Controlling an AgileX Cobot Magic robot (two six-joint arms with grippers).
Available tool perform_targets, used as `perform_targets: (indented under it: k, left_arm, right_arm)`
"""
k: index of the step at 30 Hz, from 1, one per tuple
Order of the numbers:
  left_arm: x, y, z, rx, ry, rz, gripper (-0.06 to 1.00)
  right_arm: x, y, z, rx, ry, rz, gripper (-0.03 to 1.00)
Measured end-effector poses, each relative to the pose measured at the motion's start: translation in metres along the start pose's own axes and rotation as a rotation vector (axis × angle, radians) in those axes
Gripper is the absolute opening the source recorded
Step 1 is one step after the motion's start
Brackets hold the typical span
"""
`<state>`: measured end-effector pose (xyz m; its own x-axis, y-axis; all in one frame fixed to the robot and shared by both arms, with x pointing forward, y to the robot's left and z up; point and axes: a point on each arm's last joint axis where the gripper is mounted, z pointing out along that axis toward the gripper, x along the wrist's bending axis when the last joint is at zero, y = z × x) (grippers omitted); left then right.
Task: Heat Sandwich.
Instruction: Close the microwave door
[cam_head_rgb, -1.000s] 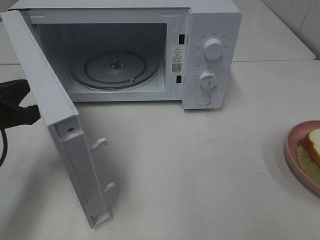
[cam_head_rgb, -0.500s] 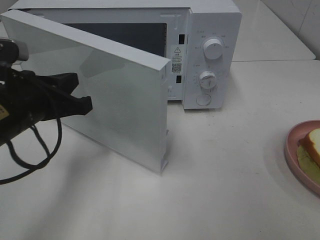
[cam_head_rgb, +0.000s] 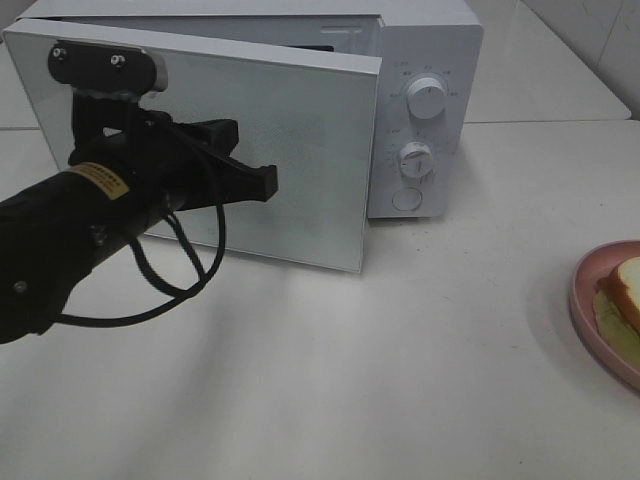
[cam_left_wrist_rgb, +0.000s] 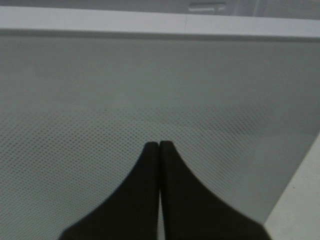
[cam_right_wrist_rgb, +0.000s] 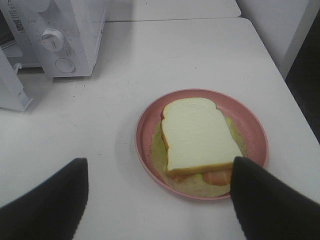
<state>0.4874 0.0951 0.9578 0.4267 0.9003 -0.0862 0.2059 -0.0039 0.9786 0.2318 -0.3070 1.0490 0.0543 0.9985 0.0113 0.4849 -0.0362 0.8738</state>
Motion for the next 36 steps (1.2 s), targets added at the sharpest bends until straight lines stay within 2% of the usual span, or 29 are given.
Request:
perform_targets:
  k: [12,19,30,36]
  left_arm:
    - [-0.033,0.011,0.037,0.005,0.007,0.002,0.0]
    - [-0.039,0.013,0.054,0.006,0.022,-0.011,0.0]
    - [-0.044,0.006,0.076,0.03,0.065,0.03,0.0]
    - [-0.051,0.008,0.091,0.027,0.059,0.063,0.0]
  right_arm:
    - [0.0,0.0,0.0,0.0,0.0,0.0,0.73]
    - [0.0,0.0,0.0,0.0,0.0,0.0,0.73]
    - [0.0,0.0,0.0,0.0,0.0,0.0,0.73]
    - [0.0,0.0,0.0,0.0,0.0,0.0,0.73]
